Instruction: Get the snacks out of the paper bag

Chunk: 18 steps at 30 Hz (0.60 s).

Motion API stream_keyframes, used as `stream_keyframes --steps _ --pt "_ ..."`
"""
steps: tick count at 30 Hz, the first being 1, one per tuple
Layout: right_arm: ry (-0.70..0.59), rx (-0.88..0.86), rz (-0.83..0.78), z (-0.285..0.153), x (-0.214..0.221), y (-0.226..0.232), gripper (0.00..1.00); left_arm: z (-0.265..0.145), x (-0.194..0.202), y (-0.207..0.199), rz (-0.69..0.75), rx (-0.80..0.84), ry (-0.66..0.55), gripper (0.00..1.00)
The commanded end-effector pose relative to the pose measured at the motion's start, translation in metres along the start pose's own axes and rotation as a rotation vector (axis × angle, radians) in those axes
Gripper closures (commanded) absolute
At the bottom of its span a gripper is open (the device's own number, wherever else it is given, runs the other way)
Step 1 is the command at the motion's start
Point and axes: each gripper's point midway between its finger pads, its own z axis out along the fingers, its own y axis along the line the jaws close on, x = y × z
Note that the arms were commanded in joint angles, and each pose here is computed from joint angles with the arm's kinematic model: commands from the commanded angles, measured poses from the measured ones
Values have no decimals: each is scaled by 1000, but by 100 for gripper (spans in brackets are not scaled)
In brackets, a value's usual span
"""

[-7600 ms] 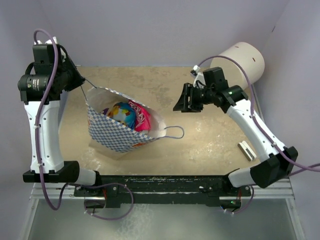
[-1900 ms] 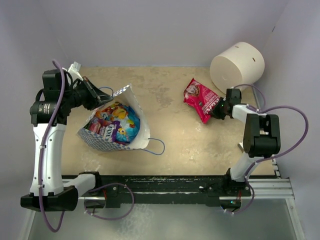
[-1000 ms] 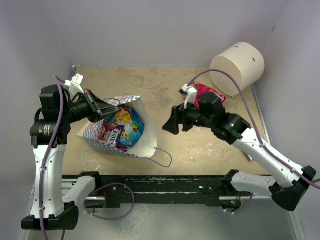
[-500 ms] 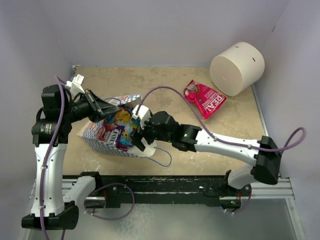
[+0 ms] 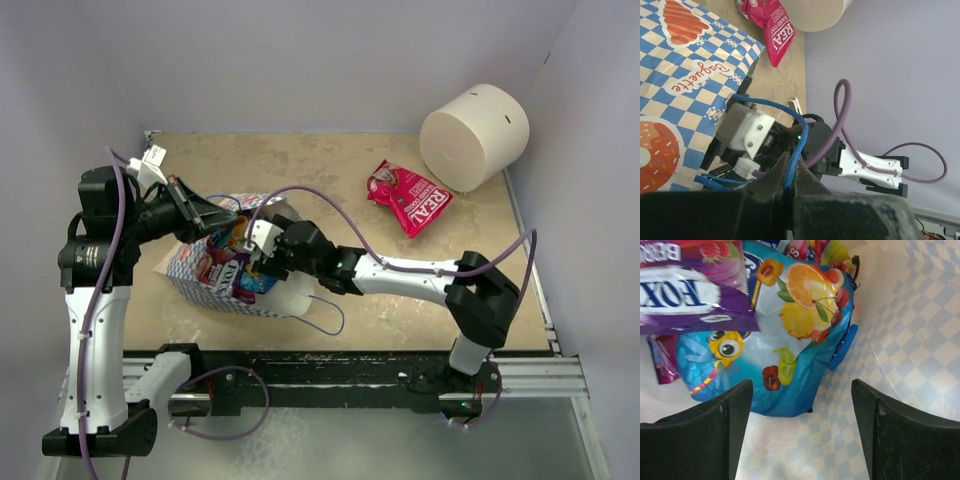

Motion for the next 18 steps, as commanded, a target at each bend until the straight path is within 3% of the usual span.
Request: stream_keyframes --steps 1,11,14,18 --pt "-63 15 -30 14 -10 -19 20 -10 1 -17 85 40 -11 100" --pt "-24 30 33 48 20 -6 25 -6 -1 -16 78 45 2 100" --pt "-5 26 54 60 26 -2 41 -7 -1 -17 73 41 4 100" --pt "2 27 104 62 22 -2 70 -7 1 -11 64 20 12 100"
